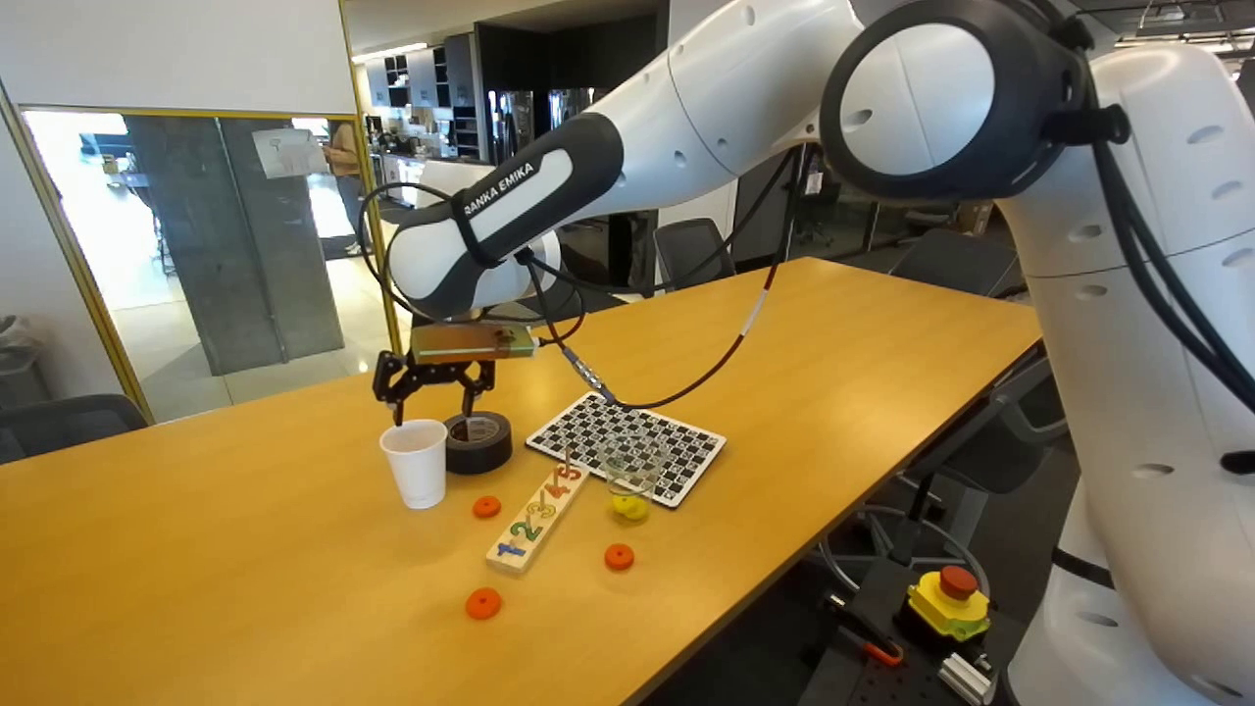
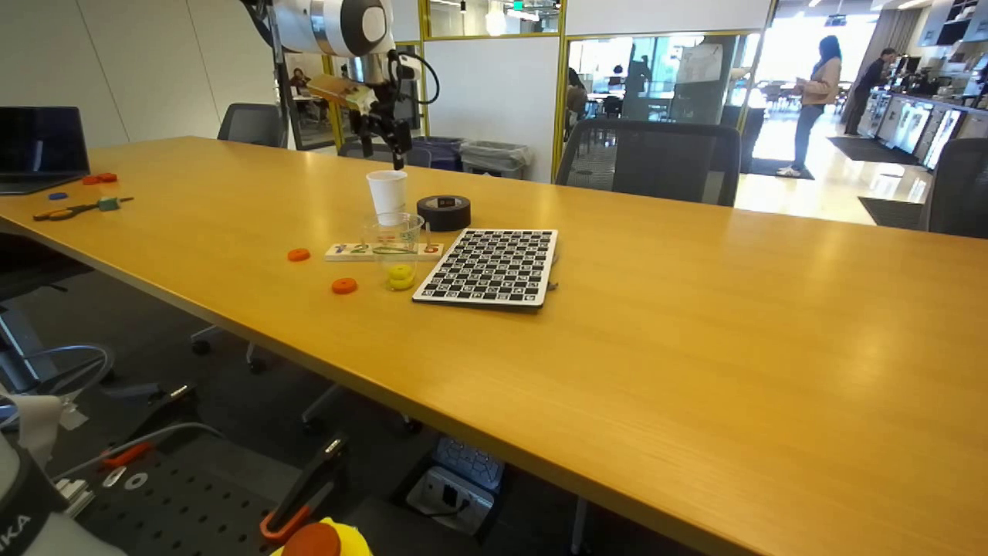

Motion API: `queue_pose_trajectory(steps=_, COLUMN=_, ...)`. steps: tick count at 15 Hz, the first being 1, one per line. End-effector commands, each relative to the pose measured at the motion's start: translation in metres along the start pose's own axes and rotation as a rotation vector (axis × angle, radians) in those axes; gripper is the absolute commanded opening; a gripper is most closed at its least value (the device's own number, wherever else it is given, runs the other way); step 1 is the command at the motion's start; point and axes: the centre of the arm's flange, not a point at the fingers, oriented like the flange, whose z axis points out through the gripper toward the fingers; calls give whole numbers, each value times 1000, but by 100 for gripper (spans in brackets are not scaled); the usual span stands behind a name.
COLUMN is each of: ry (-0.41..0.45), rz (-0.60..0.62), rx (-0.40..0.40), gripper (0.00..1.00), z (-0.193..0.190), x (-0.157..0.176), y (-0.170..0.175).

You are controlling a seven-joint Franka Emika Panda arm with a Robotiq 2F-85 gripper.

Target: Put the yellow discs on the table and then put the orange discs in the cup

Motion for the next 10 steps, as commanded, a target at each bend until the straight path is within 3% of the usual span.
queue_pose_trajectory(steps=1, ry=-20, rz=-57, rx=-30, gripper=100, z=-8, x=-21, y=7)
queue_pose_trajectory(steps=10, ry=-124, rz=-165, rx=-124, gripper=100, z=36, x=-60, y=32)
